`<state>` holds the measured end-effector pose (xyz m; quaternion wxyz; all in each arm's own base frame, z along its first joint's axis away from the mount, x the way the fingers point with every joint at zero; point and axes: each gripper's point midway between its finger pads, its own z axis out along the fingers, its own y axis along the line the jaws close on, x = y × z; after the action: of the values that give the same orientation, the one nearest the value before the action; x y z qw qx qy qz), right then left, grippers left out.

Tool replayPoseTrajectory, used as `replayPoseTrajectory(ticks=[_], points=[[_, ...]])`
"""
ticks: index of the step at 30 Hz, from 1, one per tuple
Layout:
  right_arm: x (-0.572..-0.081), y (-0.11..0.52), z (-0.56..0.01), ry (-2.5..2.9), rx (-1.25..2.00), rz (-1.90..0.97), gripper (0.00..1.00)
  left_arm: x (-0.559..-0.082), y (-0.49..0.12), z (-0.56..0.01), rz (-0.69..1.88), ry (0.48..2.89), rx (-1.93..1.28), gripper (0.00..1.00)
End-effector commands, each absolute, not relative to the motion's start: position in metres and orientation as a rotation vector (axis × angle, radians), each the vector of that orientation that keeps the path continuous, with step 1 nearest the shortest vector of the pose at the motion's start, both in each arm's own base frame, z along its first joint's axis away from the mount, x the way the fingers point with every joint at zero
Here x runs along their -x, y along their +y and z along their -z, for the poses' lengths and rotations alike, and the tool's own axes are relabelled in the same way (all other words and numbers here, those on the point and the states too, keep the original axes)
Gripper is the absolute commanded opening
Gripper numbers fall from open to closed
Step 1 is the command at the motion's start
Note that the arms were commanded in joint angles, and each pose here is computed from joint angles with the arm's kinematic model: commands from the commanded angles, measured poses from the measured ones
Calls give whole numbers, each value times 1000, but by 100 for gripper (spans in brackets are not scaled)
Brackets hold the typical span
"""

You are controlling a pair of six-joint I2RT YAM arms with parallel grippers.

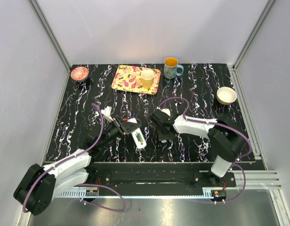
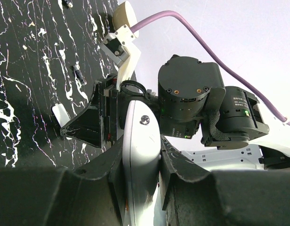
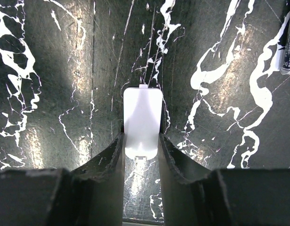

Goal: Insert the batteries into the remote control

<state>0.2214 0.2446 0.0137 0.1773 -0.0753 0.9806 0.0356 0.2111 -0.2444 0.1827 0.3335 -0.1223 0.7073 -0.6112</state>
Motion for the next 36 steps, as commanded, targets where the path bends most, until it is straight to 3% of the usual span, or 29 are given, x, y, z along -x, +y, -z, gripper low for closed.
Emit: replayPoseTrajectory(ticks=[1,21,36], points=[[-224,241,-34,2727,213,-93,22,-211,-246,-202,1640,1770,278,0],[-189,225,-193,2520,285,-321,20,-274,-281,-217,1670,1731,345,0],[-190,260,-200,2506,432,-398,20,-282,-332,-208,1790,1754,322,0]])
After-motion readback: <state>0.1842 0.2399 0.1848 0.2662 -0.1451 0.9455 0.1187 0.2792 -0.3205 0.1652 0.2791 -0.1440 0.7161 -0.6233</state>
